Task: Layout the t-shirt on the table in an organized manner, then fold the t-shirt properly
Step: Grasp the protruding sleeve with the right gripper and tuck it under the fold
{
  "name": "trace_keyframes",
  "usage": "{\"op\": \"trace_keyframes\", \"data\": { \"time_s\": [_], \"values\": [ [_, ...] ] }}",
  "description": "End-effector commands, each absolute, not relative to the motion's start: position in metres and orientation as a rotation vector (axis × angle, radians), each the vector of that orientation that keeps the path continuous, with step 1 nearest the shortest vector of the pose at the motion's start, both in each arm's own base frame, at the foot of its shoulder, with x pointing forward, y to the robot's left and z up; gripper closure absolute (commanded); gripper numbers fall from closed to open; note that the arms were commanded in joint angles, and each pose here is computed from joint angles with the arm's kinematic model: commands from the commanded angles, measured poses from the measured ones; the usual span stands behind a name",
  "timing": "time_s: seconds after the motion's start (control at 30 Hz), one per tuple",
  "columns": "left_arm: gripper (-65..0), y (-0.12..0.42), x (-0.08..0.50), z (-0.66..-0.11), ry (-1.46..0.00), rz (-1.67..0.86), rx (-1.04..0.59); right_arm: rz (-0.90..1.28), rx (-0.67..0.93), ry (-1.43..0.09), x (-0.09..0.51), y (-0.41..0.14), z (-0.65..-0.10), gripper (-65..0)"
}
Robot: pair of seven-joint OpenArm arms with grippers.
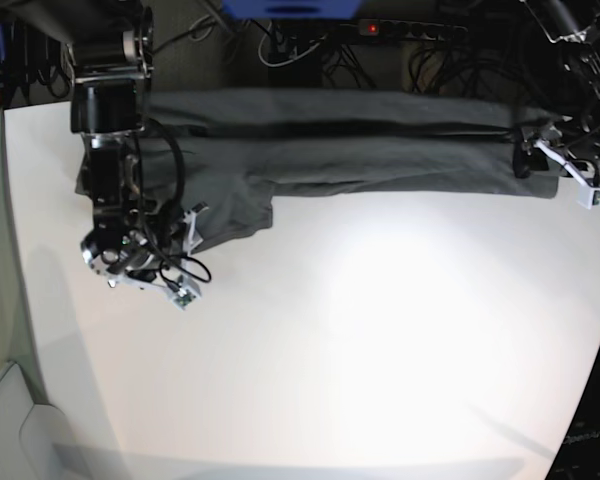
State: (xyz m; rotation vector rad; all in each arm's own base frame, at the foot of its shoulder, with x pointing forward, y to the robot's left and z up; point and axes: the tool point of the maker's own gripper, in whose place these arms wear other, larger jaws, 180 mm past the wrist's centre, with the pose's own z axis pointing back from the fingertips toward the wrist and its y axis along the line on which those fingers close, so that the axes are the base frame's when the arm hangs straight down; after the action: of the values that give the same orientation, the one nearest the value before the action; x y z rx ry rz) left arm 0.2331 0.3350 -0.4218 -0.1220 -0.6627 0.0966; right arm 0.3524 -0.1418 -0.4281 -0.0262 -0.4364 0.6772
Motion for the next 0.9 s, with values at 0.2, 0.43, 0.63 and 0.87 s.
{"op": "trace_keyframes", "data": {
  "time_s": [0.2,0.43,0.63,0.87],
  "values": [
    [-54.8,0.341,0.229,-0.421,-0.642,0.089,-0.103,0.687,-0.033,-0.409,0.344,-0.144,-0.436,-16.5],
    [-54.8,0.341,0.229,-0.421,-0.644,0.090,-0.103,0.687,-0.047,-0.422,0.342,-0.145,-0.431,0.0],
    [-54.8,0.341,0.230,-0.420,-0.646,0.090,-0.102,0.697,-0.138,-0.488,0.350,-0.152,-0.391,-0.1],
    [-54.8,0.342,0.230,-0.420,-0.647,0.091,-0.101,0.696,-0.193,-0.534,0.362,-0.156,-0.363,-10.6]
  ]
}}
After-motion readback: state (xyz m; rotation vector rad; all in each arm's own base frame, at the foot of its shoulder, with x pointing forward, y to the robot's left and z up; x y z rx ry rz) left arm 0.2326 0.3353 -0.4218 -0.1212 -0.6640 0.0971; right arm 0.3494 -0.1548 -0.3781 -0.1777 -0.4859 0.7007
